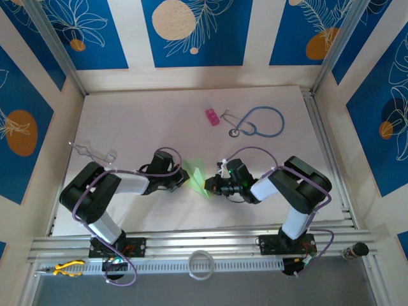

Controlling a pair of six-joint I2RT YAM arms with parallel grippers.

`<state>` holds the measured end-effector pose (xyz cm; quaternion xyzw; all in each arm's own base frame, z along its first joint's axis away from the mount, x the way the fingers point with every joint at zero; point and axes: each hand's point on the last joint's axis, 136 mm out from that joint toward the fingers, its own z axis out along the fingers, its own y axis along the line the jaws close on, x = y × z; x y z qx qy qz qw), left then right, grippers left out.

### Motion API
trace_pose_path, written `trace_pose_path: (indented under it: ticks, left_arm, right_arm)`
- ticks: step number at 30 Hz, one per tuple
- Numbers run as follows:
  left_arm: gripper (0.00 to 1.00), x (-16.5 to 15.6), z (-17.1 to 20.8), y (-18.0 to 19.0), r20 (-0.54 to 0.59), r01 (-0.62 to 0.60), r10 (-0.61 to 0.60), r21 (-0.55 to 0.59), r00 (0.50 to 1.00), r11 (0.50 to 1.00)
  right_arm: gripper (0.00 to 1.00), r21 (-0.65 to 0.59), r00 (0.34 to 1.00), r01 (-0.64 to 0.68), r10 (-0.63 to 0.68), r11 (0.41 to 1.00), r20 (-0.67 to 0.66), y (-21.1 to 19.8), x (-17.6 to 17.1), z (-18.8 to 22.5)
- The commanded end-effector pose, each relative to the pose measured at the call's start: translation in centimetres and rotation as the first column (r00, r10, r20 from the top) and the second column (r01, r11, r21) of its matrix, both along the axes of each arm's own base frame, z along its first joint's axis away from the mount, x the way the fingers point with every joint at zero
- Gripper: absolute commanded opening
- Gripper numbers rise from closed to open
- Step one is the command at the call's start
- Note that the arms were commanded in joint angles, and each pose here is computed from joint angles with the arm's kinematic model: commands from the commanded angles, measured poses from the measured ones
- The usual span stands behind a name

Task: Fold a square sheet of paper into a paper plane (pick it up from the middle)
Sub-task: Fourth fold the wing at the center of the table.

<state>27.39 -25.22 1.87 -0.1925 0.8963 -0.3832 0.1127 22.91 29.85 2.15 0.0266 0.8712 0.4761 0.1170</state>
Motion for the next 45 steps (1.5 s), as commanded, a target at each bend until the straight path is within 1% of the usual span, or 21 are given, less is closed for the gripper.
trace_pose_path:
  ticks: [1, 12, 31, 37, 42, 45]
  left_arm:
    - [0.07, -1.0, -1.4, 1.4, -0.036, -0.029, 0.032, 0.066, 0.999, 0.997]
    - [0.07, -1.2, -1.4, 1.5, -0.039, -0.032, 0.035, 0.074, 0.999, 0.997]
    - [0.10, -1.1, -0.6, 1.0, -0.017, -0.024, 0.025, 0.061, 1.000, 0.998]
    - [0.13, -0.4, 1.1, 0.8, 0.047, -0.004, 0.001, 0.061, 0.999, 0.998]
    - [0.13, 0.3, 3.3, -0.4, 0.142, 0.067, -0.071, 0.032, 0.987, 0.997]
    - [0.11, 0.5, 4.2, -1.6, 0.175, 0.130, -0.130, 0.006, 0.976, 0.991]
  right_arm:
    - [0.02, -0.018, 1.000, 0.005, -0.005, 1.000, -0.019, -0.5, -0.9, -0.4]
    - [0.02, -0.015, 1.000, 0.006, -0.006, 1.000, -0.012, -0.5, -0.9, 0.0]
    - [0.02, -0.062, 0.997, 0.021, -0.026, 0.998, -0.074, -1.0, -1.4, -2.1]
    - [0.02, -0.072, 0.996, 0.026, -0.032, 0.997, -0.085, -1.2, -1.5, -2.4]
    - [0.02, -0.072, 0.995, 0.023, -0.030, 0.997, -0.090, -1.1, -1.5, -2.6]
    - [0.02, -0.074, 0.995, 0.026, -0.033, 0.997, -0.093, -1.2, -1.5, -2.6]
